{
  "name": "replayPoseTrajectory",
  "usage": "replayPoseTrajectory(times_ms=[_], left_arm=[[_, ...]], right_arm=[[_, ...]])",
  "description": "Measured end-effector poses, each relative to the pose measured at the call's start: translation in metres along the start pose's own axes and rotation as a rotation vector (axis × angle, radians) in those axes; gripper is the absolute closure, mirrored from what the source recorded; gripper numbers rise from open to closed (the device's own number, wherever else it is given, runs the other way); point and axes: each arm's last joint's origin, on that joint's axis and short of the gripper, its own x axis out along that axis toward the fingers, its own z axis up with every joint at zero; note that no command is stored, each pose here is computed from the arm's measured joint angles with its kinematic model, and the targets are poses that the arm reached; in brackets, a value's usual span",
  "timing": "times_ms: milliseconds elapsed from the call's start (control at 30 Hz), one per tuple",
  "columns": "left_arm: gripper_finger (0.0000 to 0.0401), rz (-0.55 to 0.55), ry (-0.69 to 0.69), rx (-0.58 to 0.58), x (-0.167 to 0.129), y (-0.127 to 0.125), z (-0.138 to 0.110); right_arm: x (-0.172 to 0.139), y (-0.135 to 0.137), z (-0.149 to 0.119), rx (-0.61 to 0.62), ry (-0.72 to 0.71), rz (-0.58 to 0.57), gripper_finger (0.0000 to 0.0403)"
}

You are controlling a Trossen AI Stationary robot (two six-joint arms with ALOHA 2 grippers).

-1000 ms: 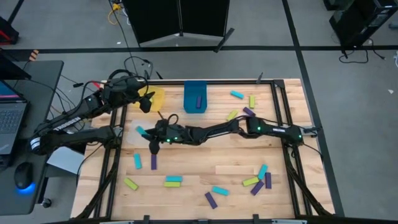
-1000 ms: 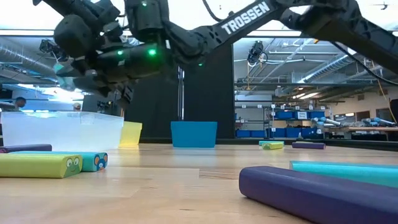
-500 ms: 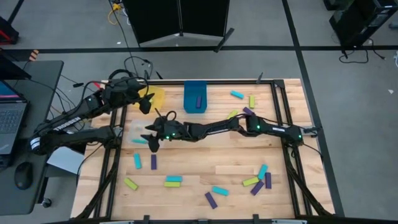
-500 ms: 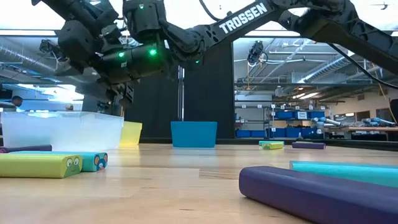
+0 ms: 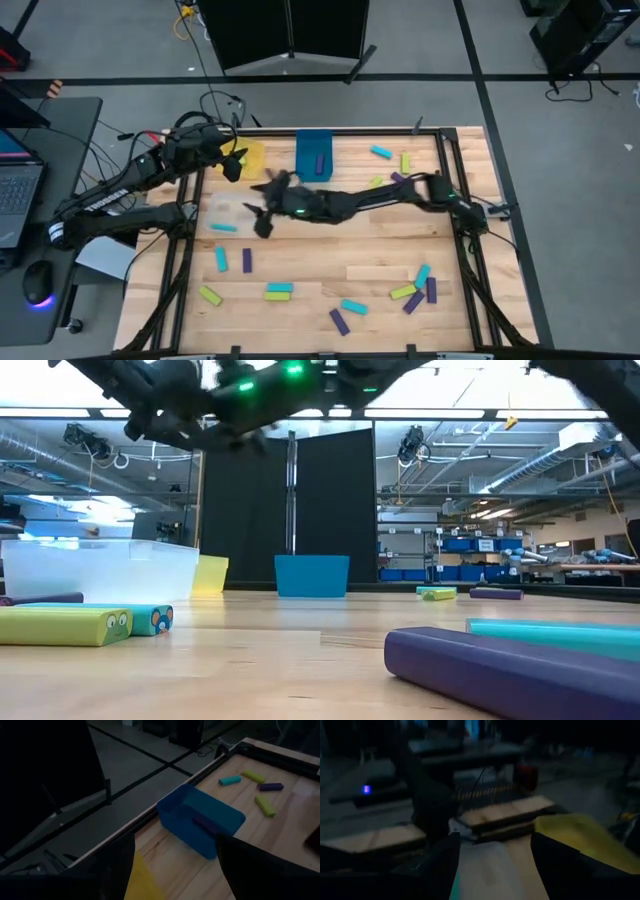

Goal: Sort blocks
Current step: Put the green block into the yellow bin

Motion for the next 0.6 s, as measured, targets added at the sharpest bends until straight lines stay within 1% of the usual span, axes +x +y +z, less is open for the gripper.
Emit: replayPoseTrajectory(times_ms=[33, 100, 167, 233, 333, 467, 600], left_arm=[[0.0117, -0.001, 0.001, 0.0, 0.0, 0.0, 0.0], [0.0117, -0.016, 0.004, 0.001, 0.0, 0.0, 0.0], [0.0117, -0.048, 0.008, 0.015, 0.0, -0.001, 0.0], [0.0117, -0.123, 0.016, 0.032, 0.001, -0.004, 0.0], [0.0117, -0.234, 0.051, 0.038, 0.008, -0.009, -0.001], [0.0117, -0.325, 0.153, 0.069, 0.024, -0.025, -0.008], [0.0117, -0.415, 0.248, 0.136, 0.039, -0.051, -0.018]], right_arm=[[-0.013, -0.005, 0.001, 0.03, -0.05, -0.015, 0.0149], [-0.04, -0.018, -0.007, 0.085, -0.117, -0.024, 0.0149], [-0.067, -0.032, -0.022, 0.108, -0.154, -0.05, 0.0149], [-0.094, -0.044, -0.035, 0.126, -0.182, -0.091, 0.0149], [-0.132, -0.053, -0.035, 0.188, -0.254, -0.105, 0.0149], [-0.164, -0.063, -0.048, 0.172, -0.216, -0.135, 0.0149], [-0.187, -0.064, -0.04, 0.189, -0.251, -0.121, 0.0149]])
